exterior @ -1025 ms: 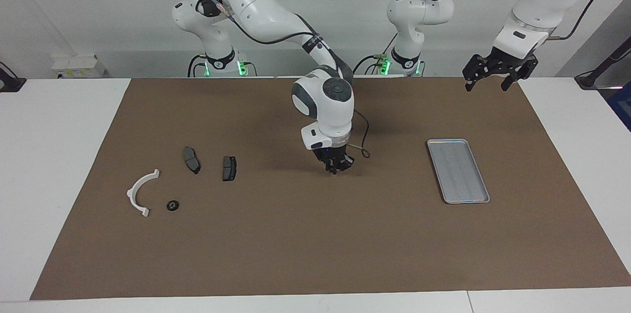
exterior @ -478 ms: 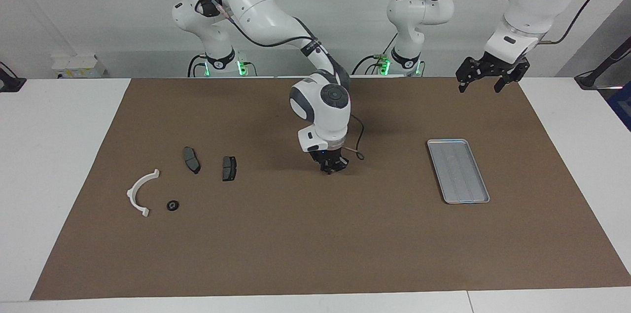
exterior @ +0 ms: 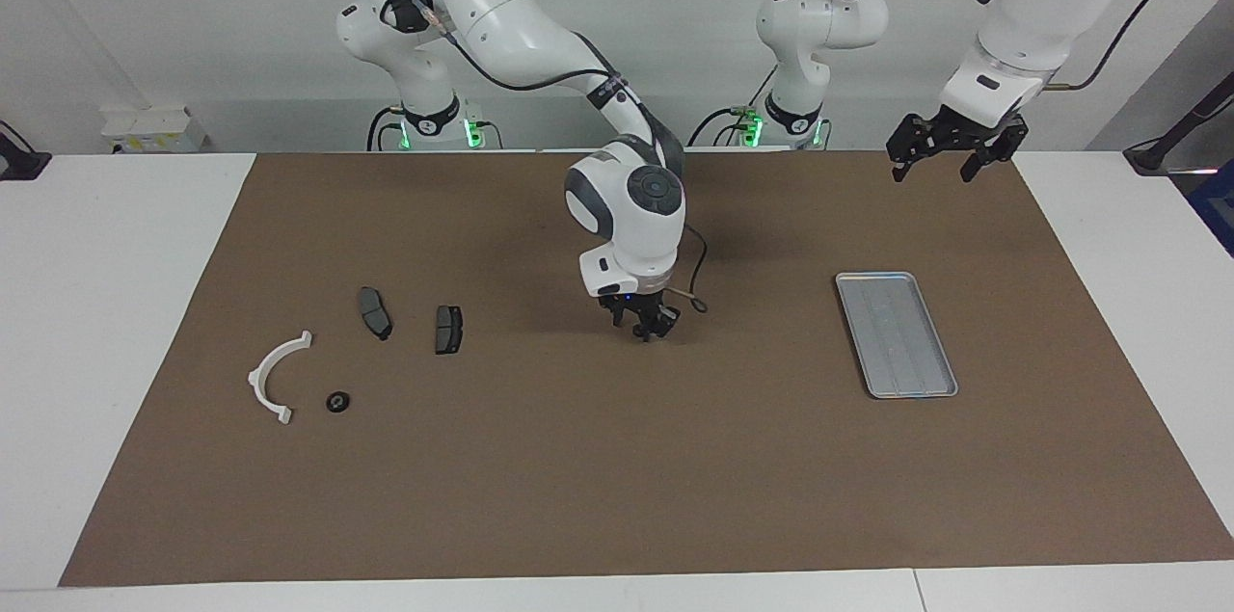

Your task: Pick bearing gear from pile to tray

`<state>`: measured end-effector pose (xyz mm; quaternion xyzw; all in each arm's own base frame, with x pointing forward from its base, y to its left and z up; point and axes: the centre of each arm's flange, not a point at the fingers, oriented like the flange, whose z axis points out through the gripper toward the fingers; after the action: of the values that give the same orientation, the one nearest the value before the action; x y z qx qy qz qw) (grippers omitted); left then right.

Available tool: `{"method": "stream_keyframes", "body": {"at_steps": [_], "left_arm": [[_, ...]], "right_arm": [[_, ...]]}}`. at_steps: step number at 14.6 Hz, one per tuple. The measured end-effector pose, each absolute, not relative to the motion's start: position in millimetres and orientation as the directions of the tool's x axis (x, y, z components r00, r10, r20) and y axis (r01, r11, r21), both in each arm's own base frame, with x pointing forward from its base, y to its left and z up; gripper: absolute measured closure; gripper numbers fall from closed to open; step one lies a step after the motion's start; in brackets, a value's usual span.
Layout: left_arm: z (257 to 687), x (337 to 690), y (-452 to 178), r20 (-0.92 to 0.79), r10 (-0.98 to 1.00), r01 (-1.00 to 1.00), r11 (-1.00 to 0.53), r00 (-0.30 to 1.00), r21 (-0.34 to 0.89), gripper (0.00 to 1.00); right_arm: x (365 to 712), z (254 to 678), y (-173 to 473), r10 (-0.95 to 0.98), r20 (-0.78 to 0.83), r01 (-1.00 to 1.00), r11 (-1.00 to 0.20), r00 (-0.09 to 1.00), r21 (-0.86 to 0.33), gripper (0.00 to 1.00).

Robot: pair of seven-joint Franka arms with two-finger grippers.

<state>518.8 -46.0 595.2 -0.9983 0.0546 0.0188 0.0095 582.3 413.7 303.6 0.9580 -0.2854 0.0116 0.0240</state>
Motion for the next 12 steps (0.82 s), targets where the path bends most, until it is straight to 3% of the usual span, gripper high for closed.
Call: {"method": "stream_keyframes", "body": {"at_steps": [3, 8, 12], "left_arm": [[588, 519, -43, -0.004, -0.115, -0.115, -0.993, 0.993, -0.017, 0.0], [582, 521, -51, 0.027, -0.144, -0.143, -0.989, 0.989, -0.035, 0.0], [557, 525, -117, 0.03, -0.109, -0.108, -0.993, 0.994, -0.037, 0.0]], "right_arm": [[597, 337, 398, -0.573, 0.049, -0.574, -0.818, 0.818, 0.03, 0.0], [629, 411, 324, -0.561, 0.063, -0.563, -0.827, 0.826, 0.018, 0.0], [645, 457, 257, -0.467, 0.071, -0.469, -0.883, 0.882, 0.02, 0.0]]}}
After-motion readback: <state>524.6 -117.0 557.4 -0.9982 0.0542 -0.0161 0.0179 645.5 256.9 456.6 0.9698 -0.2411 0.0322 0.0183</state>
